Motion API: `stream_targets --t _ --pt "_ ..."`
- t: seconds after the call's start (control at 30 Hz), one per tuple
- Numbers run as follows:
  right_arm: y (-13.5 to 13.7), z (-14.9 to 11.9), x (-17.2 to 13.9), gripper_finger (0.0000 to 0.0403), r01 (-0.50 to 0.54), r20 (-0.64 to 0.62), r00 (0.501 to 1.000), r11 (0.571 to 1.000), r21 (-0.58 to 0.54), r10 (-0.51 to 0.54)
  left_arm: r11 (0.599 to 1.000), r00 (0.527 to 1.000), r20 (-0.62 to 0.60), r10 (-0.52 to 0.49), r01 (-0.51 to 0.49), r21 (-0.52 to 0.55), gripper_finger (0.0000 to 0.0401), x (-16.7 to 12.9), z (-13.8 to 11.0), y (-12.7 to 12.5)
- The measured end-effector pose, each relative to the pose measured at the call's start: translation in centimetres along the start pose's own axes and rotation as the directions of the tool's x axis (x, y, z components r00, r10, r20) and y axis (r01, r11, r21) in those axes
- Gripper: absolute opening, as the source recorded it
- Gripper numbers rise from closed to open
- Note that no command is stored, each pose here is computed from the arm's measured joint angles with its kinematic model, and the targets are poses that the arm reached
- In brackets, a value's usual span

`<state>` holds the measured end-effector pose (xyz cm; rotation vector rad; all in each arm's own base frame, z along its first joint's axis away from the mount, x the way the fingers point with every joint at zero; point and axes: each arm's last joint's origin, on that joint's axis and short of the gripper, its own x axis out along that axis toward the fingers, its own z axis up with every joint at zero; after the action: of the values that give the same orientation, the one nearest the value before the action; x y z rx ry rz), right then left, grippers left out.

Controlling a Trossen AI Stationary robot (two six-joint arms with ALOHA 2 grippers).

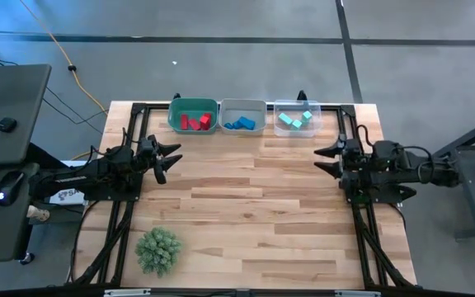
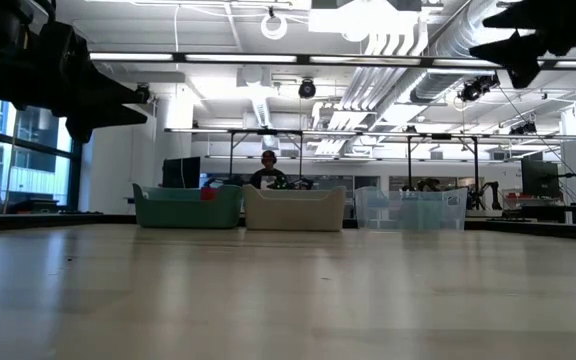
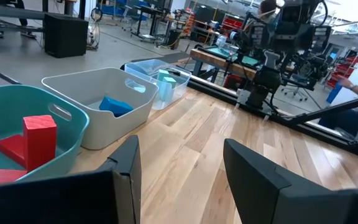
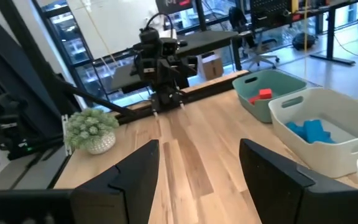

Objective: Sort & place blocks by color
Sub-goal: Return to Home Position

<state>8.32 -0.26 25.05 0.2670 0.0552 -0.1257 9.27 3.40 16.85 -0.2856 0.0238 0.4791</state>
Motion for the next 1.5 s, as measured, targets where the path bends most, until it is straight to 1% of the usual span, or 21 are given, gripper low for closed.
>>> stream_targets --t 0.27,0.4,0.7,0.83,1.03,1.5 --pt "-0.3 -2.2 0.0 0.0213 -0.051 0.030 0.998 0.999 -0.006 0.051 1.000 1.000 0.000 0.001 -0.001 0.000 0.0147 0.0 0.0 0.0" --pt "-0.5 -3.5 0.4 0.0213 -0.098 0.062 0.993 0.995 -0.001 0.097 1.000 1.000 0.000 0.001 -0.001 0.000 0.0147 0.0 0.0 0.0" --pt "-1.0 -6.5 1.3 0.0213 -0.139 0.036 0.990 0.989 0.055 0.137 1.000 1.000 0.000 0.001 -0.001 0.000 0.0147 0.0 0.0 0.0" --pt "-1.3 -7.8 1.7 0.0213 -0.131 0.009 0.991 0.987 0.091 0.131 1.000 1.000 0.000 0.001 -0.001 0.000 0.0147 0.0 0.0 0.0" --pt "-1.3 -8.0 1.9 0.0213 -0.142 0.065 0.989 0.985 0.095 0.136 1.000 1.000 0.000 0.001 -0.001 0.000 0.0147 0.0 0.0 0.0" --pt "-1.3 -8.0 1.9 0.0213 -0.148 0.062 0.988 0.985 0.089 0.143 1.000 1.000 0.000 0.001 -0.001 0.000 0.0147 0.0 0.0 0.0"
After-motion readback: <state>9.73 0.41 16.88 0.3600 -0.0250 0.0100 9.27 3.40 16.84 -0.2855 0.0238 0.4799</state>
